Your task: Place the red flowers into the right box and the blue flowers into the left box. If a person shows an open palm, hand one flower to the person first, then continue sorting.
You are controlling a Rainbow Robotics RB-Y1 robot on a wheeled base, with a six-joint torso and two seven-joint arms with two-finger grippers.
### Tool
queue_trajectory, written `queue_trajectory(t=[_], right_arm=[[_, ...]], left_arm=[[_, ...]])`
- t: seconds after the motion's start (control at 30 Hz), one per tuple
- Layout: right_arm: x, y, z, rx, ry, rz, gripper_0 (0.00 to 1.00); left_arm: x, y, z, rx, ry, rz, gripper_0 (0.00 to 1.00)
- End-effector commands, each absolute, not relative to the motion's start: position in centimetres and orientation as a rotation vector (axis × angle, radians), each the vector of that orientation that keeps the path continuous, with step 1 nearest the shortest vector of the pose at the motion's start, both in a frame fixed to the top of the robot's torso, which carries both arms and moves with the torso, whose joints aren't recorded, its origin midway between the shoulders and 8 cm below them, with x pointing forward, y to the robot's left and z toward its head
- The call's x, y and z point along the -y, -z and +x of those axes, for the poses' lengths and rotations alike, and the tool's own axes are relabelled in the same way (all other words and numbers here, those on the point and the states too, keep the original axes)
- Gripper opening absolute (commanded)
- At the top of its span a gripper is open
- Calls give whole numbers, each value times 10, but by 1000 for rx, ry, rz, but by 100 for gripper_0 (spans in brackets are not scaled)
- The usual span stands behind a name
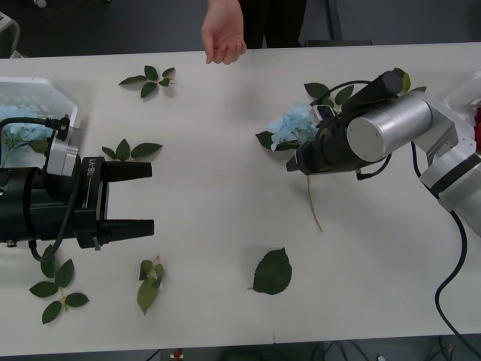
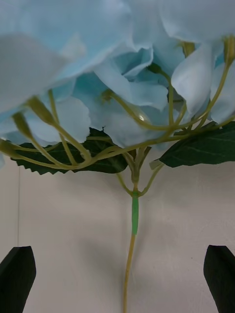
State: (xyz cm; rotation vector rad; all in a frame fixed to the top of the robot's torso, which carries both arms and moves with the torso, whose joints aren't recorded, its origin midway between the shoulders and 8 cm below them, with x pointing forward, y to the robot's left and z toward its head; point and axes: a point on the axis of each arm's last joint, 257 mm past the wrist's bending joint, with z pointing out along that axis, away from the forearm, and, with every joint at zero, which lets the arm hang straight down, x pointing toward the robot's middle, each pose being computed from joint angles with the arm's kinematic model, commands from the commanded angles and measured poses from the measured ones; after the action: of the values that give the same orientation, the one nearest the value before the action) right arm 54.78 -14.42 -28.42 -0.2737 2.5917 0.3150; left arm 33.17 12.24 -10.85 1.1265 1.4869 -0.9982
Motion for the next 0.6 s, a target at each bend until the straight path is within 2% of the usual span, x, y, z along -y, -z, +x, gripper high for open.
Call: queue_trajectory(t=[0.03,0.6], right_arm=[[132,284,556,-2587,-320,-259,100],[124,291,575,-2583,-278,-275,100]], left_arm=[[-129,104,324,-1470,965,1173,100],[-129,104,324,-1470,965,1173,100]])
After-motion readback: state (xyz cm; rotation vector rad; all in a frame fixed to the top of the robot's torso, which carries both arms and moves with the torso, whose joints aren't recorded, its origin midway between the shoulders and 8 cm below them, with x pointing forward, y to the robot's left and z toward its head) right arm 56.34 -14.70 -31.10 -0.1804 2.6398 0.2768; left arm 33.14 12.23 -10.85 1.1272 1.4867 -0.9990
